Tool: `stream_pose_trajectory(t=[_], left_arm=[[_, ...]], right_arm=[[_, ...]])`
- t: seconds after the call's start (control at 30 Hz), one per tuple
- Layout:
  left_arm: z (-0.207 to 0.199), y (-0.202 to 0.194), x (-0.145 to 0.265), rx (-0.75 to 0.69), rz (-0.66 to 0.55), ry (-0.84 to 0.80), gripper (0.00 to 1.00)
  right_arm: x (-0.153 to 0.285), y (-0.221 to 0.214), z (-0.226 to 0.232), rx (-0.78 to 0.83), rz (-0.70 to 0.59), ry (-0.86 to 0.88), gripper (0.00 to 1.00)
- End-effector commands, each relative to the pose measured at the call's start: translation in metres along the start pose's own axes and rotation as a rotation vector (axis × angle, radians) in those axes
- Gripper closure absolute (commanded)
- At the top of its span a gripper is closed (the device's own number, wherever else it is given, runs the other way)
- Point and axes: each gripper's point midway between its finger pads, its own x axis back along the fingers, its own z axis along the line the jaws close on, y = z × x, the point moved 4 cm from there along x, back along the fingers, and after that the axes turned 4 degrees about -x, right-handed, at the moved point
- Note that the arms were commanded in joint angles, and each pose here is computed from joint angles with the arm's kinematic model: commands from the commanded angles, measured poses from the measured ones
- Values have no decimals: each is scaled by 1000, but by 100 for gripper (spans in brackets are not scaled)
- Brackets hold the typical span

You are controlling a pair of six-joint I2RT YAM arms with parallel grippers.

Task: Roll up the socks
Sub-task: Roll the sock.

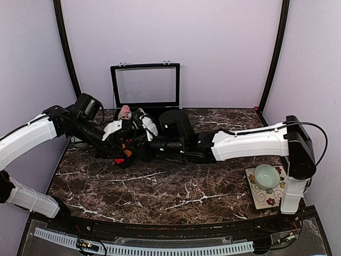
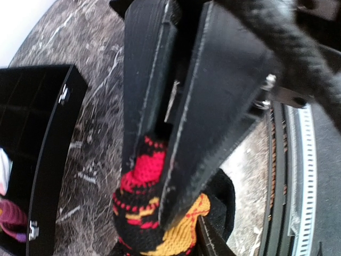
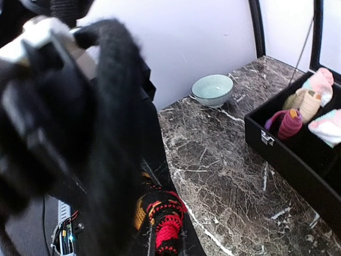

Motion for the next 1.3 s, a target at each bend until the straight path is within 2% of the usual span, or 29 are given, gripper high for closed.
stream_pose_trajectory(t=[0.0,0.2,0.37,0.7,0.83,0.97,1.17,1.27], left_arm=[[-10,4,-11,-48,-16,-30,66],[-13,1,-3,-51,-11,6,65],[-10,12,20,-113,-15,113,65],[-20,18,18,-48,-19,-73,60],[-20,15,15,-30,-31,-108,56],[-16,6,6,-48,-30,-45,3],[7,7,5,-85,-6,140,1],[19,4,4,-93,23,222,1]], right_arm=[[-11,11,-5,-70,-72,-87,100],[-7,1,-6,5,-70,-125,100],[-3,-28,-25,128,41,-224,100],[11,-36,-32,309,69,-343,100],[11,-31,-29,296,54,-358,100],[5,-14,-24,187,-9,-351,100],[-10,0,-10,3,-84,-258,100],[-14,4,-4,-37,-97,-219,100]])
